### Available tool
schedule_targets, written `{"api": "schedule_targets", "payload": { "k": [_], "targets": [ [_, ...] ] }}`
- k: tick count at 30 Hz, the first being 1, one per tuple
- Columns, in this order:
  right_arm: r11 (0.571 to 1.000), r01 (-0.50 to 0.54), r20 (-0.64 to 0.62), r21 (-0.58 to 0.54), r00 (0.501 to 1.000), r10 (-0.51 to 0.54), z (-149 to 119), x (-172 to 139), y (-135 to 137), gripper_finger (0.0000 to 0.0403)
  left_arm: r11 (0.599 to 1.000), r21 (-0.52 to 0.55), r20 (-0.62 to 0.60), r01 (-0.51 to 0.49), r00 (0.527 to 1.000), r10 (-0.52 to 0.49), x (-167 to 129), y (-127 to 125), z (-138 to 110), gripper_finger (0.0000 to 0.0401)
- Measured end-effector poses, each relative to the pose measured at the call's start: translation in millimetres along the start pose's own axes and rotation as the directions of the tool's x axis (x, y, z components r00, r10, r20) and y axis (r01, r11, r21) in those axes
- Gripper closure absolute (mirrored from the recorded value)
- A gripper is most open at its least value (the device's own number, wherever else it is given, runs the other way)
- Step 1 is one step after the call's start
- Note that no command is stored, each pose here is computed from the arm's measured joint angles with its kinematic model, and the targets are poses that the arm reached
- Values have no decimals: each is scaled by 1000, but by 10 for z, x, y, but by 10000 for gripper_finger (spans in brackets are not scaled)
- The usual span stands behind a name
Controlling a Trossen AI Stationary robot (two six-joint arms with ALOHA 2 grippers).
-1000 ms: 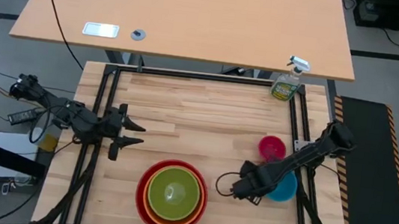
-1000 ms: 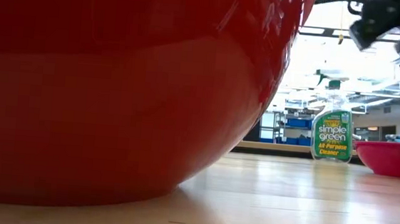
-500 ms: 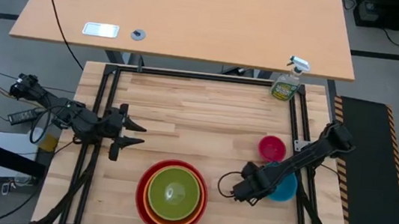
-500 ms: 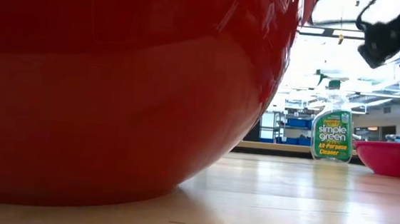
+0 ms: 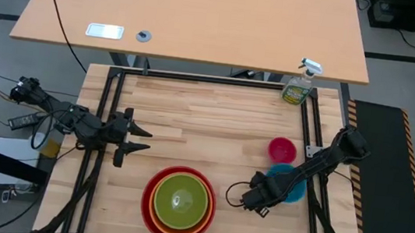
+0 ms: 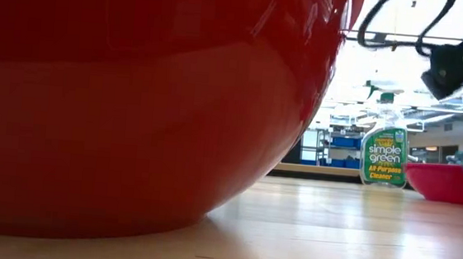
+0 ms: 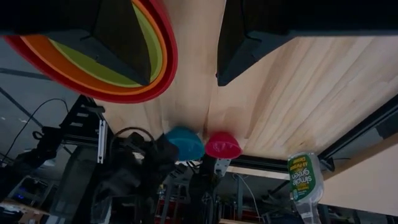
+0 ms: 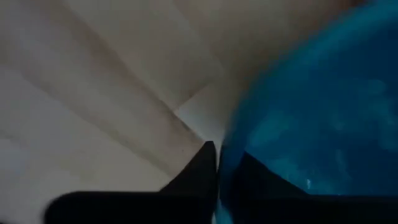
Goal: Nest bowls inside each other
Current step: Stack the blue bowl on the green bowl
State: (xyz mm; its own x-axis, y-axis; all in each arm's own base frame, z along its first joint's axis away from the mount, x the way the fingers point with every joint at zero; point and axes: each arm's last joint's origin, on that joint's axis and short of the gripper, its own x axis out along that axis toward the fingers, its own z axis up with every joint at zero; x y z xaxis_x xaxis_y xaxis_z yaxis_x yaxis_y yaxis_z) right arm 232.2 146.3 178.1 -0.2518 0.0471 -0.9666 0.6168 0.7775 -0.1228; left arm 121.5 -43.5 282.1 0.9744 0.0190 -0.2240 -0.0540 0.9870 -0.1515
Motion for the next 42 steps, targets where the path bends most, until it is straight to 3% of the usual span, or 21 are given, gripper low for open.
{"api": "schedule_targets", "payload": {
  "k": [4,7,9,14,20,26,29,39,42],
  "targets": [
    [994,-77,116,-71,990,85,33,-258,148,379,1000,1,-3,4,1000,-4,0,-3,-3,213],
    [987,-119,215,-106,967,140,43,-519,239,367,994,12,-66,108,992,-107,78,-72,-43,213],
    [985,-118,285,-128,947,151,42,-687,267,369,983,17,-116,184,977,-180,195,-171,-86,213],
    [985,-76,404,-155,905,133,40,-950,262,382,979,45,-214,199,959,-185,563,-414,-167,213],
    [983,-57,495,-177,858,139,-21,-1127,284,376,985,108,-346,133,934,-88,981,-672,-41,213],
    [973,-4,541,-229,831,130,-100,-1143,309,376,967,248,-400,-62,902,161,1403,-780,-198,213],
    [971,0,542,-237,830,133,-102,-1143,312,377,949,295,-419,-111,878,232,1546,-787,-312,213],
    [966,11,547,-257,826,136,-107,-1144,319,377,926,346,-471,-151,826,311,1714,-799,-581,213],
    [967,12,550,-256,824,135,-106,-1145,319,377,926,348,-461,-143,834,302,1685,-828,-559,213]
  ]
}}
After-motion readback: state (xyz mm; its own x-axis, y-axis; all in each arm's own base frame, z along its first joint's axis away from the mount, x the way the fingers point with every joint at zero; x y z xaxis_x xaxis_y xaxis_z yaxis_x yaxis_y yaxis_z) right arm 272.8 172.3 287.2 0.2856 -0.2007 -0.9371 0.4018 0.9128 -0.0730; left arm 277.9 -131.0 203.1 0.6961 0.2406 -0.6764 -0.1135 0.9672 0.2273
